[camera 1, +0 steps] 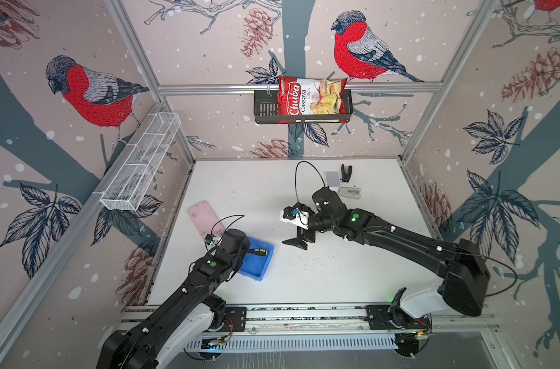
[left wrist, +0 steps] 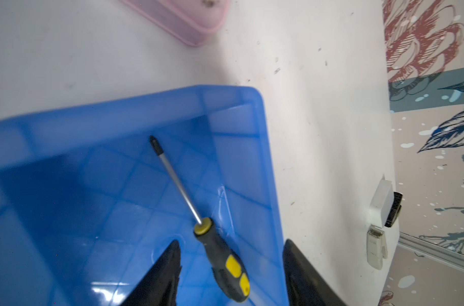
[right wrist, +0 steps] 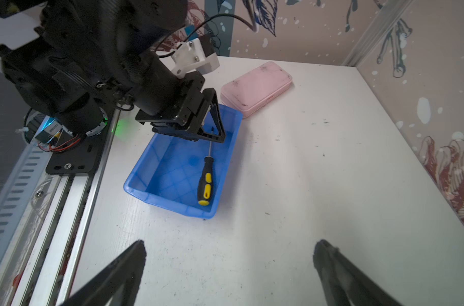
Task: Put the screwdriver in the bin
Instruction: Place the screwdriver in the bin, then reset both arms
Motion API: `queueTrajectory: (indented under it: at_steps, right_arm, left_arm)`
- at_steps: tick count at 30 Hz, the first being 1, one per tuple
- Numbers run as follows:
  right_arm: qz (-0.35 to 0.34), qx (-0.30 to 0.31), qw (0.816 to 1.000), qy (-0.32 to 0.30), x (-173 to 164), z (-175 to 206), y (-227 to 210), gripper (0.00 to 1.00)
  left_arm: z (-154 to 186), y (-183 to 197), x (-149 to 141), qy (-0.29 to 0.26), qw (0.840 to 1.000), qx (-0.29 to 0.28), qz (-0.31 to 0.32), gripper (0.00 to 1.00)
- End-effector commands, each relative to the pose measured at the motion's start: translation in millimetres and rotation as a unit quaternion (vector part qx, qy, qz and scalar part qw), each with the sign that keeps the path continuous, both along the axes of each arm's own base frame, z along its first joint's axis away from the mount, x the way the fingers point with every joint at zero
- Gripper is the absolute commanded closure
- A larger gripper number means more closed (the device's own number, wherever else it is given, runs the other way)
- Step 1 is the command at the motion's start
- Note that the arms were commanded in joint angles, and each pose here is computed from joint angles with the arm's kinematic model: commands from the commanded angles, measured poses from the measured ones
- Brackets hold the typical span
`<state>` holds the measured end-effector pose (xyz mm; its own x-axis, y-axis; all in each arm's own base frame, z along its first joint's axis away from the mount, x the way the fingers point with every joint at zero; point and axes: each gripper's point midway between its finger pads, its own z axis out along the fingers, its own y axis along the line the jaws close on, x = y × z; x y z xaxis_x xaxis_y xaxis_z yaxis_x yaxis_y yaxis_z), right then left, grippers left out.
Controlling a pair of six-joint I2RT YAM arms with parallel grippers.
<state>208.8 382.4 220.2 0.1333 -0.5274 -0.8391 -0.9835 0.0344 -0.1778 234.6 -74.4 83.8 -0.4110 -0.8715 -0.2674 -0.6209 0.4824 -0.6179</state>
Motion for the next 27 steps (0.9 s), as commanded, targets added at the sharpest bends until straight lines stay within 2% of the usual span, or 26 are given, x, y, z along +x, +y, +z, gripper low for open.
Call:
queueTrajectory:
  at_steps: [1, 4, 8, 12, 14, 19, 24, 27]
  right_arm:
    - [-0.016, 0.04, 0.999, 0.002, 9.7, 21.4, -3.5, 0.0]
    - [-0.047, 0.067, 0.997, 0.004, 26.3, 32.4, -15.9, 0.0]
    - [-0.105, 0.106, 0.989, 0.004, 53.3, 47.6, -37.5, 0.0]
    - [-0.188, 0.146, 0.971, -0.001, 85.6, 60.4, -67.9, 0.0]
    - [-0.231, 0.166, 0.959, -0.001, 100.0, 65.7, -85.5, 0.0]
    - [-0.351, 0.216, 0.911, -0.001, 136.4, 72.9, -145.1, 0.0]
    - [-0.49, 0.259, 0.832, -0.035, 163.1, 59.3, -228.1, 0.0]
    - [-0.563, 0.247, 0.787, -0.048, 174.3, 42.8, -275.6, 0.0]
  left_arm:
    - [20.7, 4.5, 11.9, -0.031, 0.998, 0.047, -0.022, 0.3]
    - [41.6, 4.7, 26.4, -0.059, 0.993, 0.092, -0.047, 0.2]
    - [69.7, 5.5, 50.6, -0.105, 0.979, 0.159, -0.074, 0.13]
    - [97.7, -0.8, 78.4, -0.164, 0.95, 0.236, -0.119, 0.02]
    - [109.9, -4.6, 90.5, -0.188, 0.934, 0.269, -0.139, 0.01]
    - [134.8, -10.3, 111.4, -0.24, 0.889, 0.347, -0.176, 0.0]
    - [136.5, 4.1, 124.4, -0.269, 0.848, 0.42, -0.179, 0.0]
    - [130.9, 18.2, 125.3, -0.274, 0.823, 0.466, -0.173, 0.0]
